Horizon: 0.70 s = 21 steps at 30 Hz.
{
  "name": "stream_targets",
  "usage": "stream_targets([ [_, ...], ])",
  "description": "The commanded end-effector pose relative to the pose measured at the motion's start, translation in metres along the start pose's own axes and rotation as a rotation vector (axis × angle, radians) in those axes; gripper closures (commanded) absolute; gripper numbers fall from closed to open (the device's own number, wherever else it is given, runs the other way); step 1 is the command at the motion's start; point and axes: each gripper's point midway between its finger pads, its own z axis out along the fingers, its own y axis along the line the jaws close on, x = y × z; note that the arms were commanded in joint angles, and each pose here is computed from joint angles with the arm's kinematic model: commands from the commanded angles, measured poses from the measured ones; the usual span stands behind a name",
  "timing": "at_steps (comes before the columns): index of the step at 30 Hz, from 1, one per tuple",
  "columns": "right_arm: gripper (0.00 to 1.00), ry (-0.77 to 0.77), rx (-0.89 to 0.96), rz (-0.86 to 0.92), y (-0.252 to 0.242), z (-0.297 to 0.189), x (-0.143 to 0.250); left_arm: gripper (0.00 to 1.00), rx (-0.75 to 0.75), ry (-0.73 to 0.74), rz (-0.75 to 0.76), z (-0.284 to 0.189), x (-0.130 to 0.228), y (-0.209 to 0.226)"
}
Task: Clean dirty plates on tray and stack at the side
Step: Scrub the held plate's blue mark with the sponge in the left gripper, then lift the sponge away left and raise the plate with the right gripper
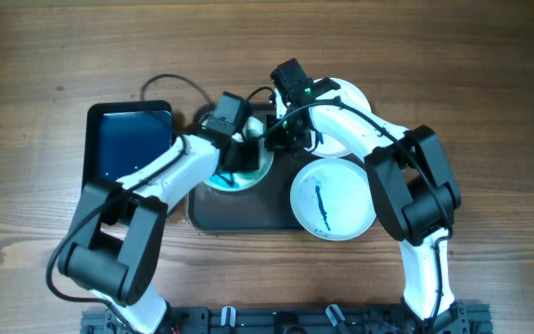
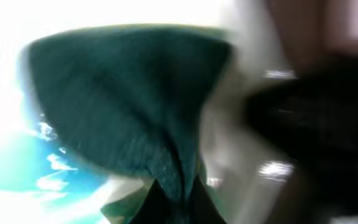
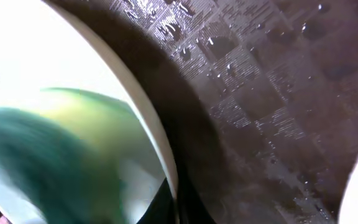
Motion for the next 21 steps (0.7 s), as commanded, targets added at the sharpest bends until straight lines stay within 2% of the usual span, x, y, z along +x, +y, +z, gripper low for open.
stream_targets([
  [1, 0.96, 0.045, -0.018, 0.014, 0.001, 0.010, 0.009, 0.96, 0.171, 0.029, 0.103, 0.000, 0.005, -0.033],
  [7, 0.96, 0.051, -0.022, -0.007, 0.001, 0.010, 0.011, 0.96, 0.140, -0.032, -0.119, -0.035, -0.044, 0.003],
  [12, 0.96, 0.024, -0.013, -0.021, 0.004, 0.002, 0.004, 0.96, 0.124, -0.111, -0.204, -0.091, -0.080, 0.027],
  [16, 0.96, -0.088, 0.126, -0.053, -0.008, -0.030, -0.010, 0.96, 0.107, -0.158, -0.270, -0.131, -0.091, 0.049],
  [21, 0.96, -0.261, 0.318, -0.104, -0.019, -0.090, -0.025, 0.96, 0.086, -0.177, -0.332, -0.143, -0.092, 0.075],
])
